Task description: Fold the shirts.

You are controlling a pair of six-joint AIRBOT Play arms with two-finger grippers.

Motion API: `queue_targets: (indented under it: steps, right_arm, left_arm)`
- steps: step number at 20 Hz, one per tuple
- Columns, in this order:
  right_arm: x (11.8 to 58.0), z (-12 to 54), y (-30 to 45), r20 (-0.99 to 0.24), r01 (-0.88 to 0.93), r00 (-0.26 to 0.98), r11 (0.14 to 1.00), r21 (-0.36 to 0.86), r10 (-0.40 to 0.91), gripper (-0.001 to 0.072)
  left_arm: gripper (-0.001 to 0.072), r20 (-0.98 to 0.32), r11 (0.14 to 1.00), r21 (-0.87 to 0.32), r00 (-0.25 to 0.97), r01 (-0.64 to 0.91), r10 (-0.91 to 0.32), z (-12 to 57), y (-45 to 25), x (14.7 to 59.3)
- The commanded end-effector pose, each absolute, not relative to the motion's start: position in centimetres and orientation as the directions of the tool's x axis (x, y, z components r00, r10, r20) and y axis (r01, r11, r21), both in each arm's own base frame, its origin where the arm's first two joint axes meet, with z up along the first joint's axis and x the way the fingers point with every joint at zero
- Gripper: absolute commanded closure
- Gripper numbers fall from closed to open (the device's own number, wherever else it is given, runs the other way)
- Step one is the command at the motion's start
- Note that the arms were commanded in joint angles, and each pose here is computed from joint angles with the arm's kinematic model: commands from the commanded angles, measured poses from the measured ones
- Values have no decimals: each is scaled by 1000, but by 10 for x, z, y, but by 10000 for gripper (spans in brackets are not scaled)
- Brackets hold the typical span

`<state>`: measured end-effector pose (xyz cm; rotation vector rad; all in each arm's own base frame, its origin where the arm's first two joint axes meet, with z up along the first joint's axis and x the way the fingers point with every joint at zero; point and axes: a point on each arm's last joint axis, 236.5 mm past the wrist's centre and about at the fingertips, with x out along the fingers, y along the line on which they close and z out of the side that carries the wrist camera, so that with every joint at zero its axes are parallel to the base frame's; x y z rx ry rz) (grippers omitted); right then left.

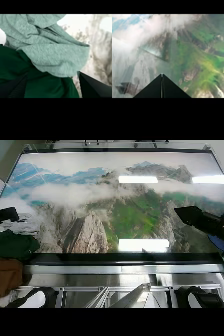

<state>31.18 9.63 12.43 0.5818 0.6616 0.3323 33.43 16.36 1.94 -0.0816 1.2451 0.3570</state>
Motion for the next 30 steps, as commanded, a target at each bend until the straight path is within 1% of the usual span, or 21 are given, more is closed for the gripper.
queue_targets:
  steps: [1, 4, 8, 9, 10, 11, 12, 13, 15, 16, 17, 18, 19, 20, 21, 23, 25, 27, 30]
  right_arm:
    - [312, 125, 97, -474, -107, 746, 787, 608, 467, 692]
    - [312, 125, 97, -474, -107, 746, 787, 608, 467, 692]
    - [312, 125, 98, -473, -107, 746, 785, 610, 469, 692]
    - [312, 125, 98, -473, -107, 746, 785, 610, 469, 692]
    - [312, 125, 98, -473, -107, 746, 785, 610, 469, 692]
    - [312, 125, 98, -473, -107, 746, 785, 610, 469, 692]
    - [312, 125, 98, -473, -107, 746, 785, 610, 469, 692]
    - [312, 125, 98, -473, -107, 746, 785, 610, 469, 692]
    - [312, 125, 98, -473, -107, 746, 785, 610, 469, 692]
    - [312, 125, 98, -473, -107, 746, 785, 610, 469, 692]
    - [312, 125, 98, -473, -107, 746, 785, 610, 469, 692]
    - [312, 126, 98, -469, -107, 746, 780, 616, 473, 692]
    - [313, 128, 99, -461, -108, 749, 773, 625, 477, 692]
    - [314, 130, 99, -454, -108, 752, 770, 629, 477, 692]
    - [314, 130, 99, -455, -108, 752, 770, 629, 477, 692]
    - [314, 130, 99, -455, -108, 752, 770, 629, 477, 692]
    - [314, 130, 99, -454, -108, 752, 770, 629, 477, 692]
    - [313, 130, 99, -455, -108, 752, 770, 629, 477, 693]
    - [313, 130, 100, -455, -109, 752, 770, 629, 478, 692]
  left_arm:
    - [-6, -974, 948, 102, 165, -302, 158, -50, 181, 341]
    - [-6, -985, 957, 96, 111, -273, 131, -91, 177, 347]
    - [-4, -995, 964, 82, 27, -254, 92, -128, 172, 338]
    - [47, -996, 966, 79, 13, -248, 85, -133, 171, 336]
    - [274, -997, 966, 78, 1, -245, 81, -136, 170, 334]
    - [594, -997, 972, 76, -10, -224, 76, -137, 167, 333]
    - [691, -997, 980, 74, -17, -183, 72, -136, 162, 333]
    - [692, -997, 985, 74, -19, -155, 72, -133, 155, 336]
    - [688, -999, 995, 30, 18, -99, 32, -111, 121, 363]
    - [686, -998, 999, -33, 63, -40, -30, -92, 85, 386]
    - [685, -983, 990, -130, 123, 54, -136, -64, 34, 410]
    - [684, -947, 957, -239, 177, 166, -267, -28, -21, 428]
    - [683, -884, 890, -347, 214, 295, -416, 15, -84, 439]
    - [682, -804, 798, -422, 230, 430, -548, 63, -143, 440]
    - [682, -744, 713, -443, 220, 544, -630, 102, -190, 434]
    - [681, -713, 599, -390, 183, 699, -677, 149, -252, 412]
    - [680, -711, 512, -379, 112, 771, -695, 159, -293, 386]
    - [680, -723, 449, -396, 30, 801, -690, 147, -322, 365]
    - [684, -744, 392, -437, -81, 810, -663, 112, -358, 343]
